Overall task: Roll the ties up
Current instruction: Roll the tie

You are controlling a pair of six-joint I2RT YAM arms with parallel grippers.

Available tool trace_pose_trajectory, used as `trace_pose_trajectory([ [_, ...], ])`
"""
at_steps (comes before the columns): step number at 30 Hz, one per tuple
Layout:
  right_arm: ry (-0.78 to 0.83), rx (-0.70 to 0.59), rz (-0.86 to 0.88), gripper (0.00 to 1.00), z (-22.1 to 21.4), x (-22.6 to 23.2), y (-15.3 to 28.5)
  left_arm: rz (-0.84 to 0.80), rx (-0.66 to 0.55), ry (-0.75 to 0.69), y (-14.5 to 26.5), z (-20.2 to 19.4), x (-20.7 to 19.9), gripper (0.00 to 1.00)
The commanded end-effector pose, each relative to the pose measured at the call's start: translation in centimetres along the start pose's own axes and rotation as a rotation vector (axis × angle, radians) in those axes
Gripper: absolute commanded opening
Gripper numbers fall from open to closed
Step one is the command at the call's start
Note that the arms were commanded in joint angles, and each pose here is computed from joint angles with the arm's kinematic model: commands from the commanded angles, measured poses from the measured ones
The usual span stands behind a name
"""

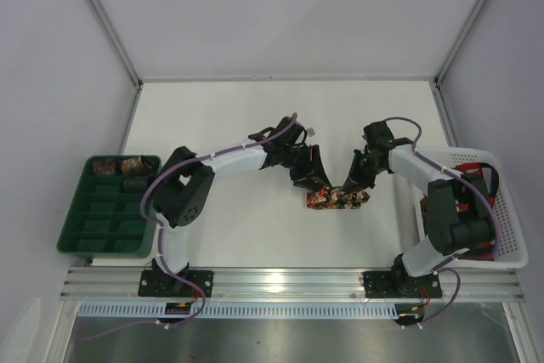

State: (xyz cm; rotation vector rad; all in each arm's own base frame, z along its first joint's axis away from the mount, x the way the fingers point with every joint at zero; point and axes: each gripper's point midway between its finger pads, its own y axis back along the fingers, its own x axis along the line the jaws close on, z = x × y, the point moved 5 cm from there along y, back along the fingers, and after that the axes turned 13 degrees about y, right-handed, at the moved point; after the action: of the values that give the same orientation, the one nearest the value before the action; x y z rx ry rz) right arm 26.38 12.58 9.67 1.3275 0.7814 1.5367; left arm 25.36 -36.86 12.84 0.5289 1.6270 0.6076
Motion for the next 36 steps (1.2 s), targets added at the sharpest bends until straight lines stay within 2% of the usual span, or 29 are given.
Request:
trace_pose_trajectory([
  [1,0.006,-0.014,-0.039,0.12,-0.4,-1.5,1.8,-0.039,0.023,-0.045,-0.6,-0.2,-1.7,0.52],
  [12,0.047,-0.027,0.025,0.13,-0.7,-1.7,3.8,-0.111,0.12,-0.047,-5.2,-1.6,-2.1,0.52],
  [16,0.061,-0.025,0.069,0.13,-0.6,-1.1,4.0,-0.11,0.1,-0.071,-5.8,-1.1,-1.7,0.52],
  [21,0.059,-0.021,0.136,0.13,-1.1,-0.4,4.0,-0.124,0.038,-0.118,-4.0,-0.2,-2.6,0.53],
  [27,0.067,0.0,0.128,0.14,-1.5,-0.9,3.0,-0.126,-0.007,-0.156,-1.4,0.5,-3.5,0.58],
  [32,0.063,-0.01,0.138,0.14,-0.8,-0.9,2.5,-0.116,-0.014,-0.175,0.3,0.7,-3.5,0.63],
  [36,0.06,-0.003,0.13,0.15,-0.3,-1.1,1.7,-0.088,0.006,-0.241,1.5,0.3,-3.5,0.61],
])
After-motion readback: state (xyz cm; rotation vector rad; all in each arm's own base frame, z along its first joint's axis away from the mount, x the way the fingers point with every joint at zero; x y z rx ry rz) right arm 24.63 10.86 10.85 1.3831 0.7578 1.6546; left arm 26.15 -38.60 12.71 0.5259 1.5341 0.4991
